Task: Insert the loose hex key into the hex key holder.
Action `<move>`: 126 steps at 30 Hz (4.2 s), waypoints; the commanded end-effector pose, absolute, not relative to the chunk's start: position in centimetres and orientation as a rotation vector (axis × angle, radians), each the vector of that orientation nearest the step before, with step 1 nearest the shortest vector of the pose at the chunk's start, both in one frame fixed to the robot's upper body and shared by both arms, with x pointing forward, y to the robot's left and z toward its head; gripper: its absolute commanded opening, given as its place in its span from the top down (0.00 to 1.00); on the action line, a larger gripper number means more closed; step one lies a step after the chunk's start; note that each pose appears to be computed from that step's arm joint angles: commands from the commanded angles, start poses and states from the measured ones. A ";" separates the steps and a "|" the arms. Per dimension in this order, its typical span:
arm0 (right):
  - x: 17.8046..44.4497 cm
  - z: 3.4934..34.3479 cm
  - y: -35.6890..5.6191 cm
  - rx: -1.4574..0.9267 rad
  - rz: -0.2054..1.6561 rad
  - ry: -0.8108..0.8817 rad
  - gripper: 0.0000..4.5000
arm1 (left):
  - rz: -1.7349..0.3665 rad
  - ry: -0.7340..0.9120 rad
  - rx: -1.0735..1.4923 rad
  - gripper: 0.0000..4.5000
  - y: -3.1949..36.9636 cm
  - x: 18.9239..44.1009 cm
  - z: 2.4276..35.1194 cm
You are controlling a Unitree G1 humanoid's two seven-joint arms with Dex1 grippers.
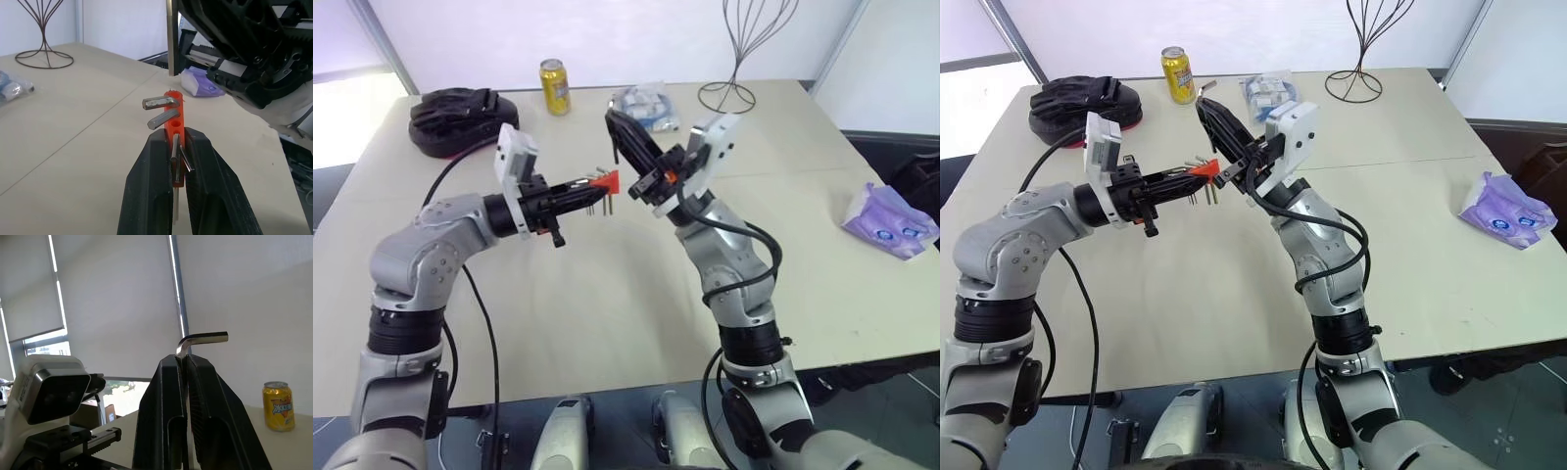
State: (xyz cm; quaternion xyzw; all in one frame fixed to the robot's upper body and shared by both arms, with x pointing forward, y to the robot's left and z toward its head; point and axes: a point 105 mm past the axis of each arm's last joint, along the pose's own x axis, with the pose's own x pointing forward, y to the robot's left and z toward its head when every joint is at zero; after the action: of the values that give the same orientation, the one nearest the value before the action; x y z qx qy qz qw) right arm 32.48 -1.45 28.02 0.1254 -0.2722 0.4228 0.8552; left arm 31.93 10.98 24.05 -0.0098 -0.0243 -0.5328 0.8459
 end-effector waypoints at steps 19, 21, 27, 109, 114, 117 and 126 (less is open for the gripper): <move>31.5 28.8 -1.2 0.247 0.907 -0.619 0.98 | -1.140 -0.122 -0.007 1.00 10.6 31.7 25.9; 31.6 28.8 -1.3 0.244 0.903 -0.621 0.98 | -1.140 -0.123 -0.007 1.00 10.7 31.7 25.9; 31.9 28.9 -1.8 0.238 0.882 -0.628 0.98 | -1.142 -0.133 -0.009 1.00 10.6 31.8 26.3; 28.1 23.9 -10.2 0.058 0.814 -0.372 0.10 | -1.171 -0.111 -0.059 1.00 9.5 31.9 25.5; 26.3 24.0 -12.5 -0.027 0.857 -0.270 0.10 | -1.217 -0.051 -0.120 1.00 8.0 31.8 23.5; 26.0 24.4 -13.3 -0.062 0.865 -0.239 0.10 | -1.245 -0.012 -0.164 1.00 6.9 31.9 22.5; 26.5 25.7 -14.2 -0.128 0.818 -0.263 0.10 | -1.282 0.213 -0.300 1.00 2.2 32.5 16.4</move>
State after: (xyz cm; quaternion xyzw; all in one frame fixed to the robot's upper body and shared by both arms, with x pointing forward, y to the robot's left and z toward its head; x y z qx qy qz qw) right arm 26.94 -14.27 24.55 -0.0532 -0.1031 0.3961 0.9109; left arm 32.57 2.52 16.36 -0.1439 0.0997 -0.5908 0.7876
